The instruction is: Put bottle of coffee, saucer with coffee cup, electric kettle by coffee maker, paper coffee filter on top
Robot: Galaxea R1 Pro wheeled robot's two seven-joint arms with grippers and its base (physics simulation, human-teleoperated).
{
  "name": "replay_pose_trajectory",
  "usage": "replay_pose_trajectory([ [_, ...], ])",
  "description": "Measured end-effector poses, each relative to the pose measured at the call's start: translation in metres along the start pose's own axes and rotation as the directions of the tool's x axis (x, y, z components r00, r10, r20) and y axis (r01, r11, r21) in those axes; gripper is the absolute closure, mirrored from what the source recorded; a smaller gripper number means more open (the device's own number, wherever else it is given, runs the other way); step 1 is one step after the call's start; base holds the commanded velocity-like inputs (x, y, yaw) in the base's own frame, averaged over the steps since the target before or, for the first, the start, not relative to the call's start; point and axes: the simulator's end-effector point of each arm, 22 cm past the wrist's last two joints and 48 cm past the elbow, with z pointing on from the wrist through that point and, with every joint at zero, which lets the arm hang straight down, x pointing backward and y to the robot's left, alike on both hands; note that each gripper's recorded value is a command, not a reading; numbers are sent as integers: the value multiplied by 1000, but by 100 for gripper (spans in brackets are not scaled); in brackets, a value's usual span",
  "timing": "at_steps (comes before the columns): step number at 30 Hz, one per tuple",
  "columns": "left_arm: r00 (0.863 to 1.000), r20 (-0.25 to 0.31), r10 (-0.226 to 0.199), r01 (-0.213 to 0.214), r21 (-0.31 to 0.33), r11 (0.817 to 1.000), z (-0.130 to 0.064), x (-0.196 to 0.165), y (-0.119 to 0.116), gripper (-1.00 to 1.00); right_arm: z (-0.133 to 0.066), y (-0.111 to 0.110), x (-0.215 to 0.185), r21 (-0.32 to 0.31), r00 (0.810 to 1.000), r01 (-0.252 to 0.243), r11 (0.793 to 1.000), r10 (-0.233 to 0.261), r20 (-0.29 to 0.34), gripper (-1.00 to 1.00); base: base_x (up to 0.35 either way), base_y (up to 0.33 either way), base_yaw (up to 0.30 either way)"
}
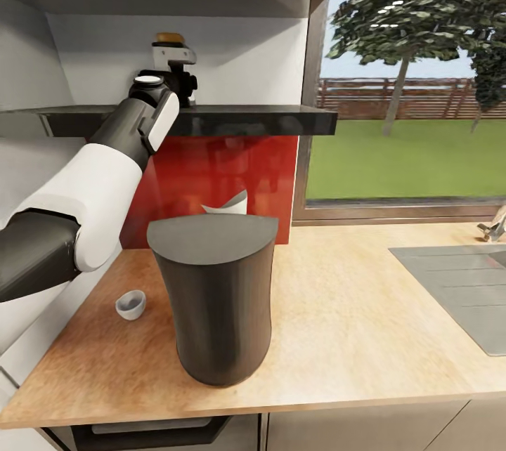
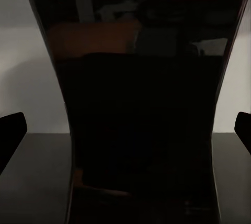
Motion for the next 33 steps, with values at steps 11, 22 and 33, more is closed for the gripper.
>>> replay_pose_trajectory([
  [11, 1000, 0, 1, -1, 0, 1000, 0, 0, 0, -100, 0, 0, 0, 0, 1000, 0, 1000, 0, 0, -100, 89, 0, 0],
  [22, 1000, 1, 2, -2, 1, 1000, 0, 0, -1, 100, 0, 0, 0, 0, 1000, 0, 1000, 0, 0, -100, 3, 0, 0],
  [33, 1000, 1, -3, 3, 1, 1000, 0, -1, 0, 100, 0, 0, 0, 0, 1000, 0, 1000, 0, 0, -100, 0, 0, 0],
])
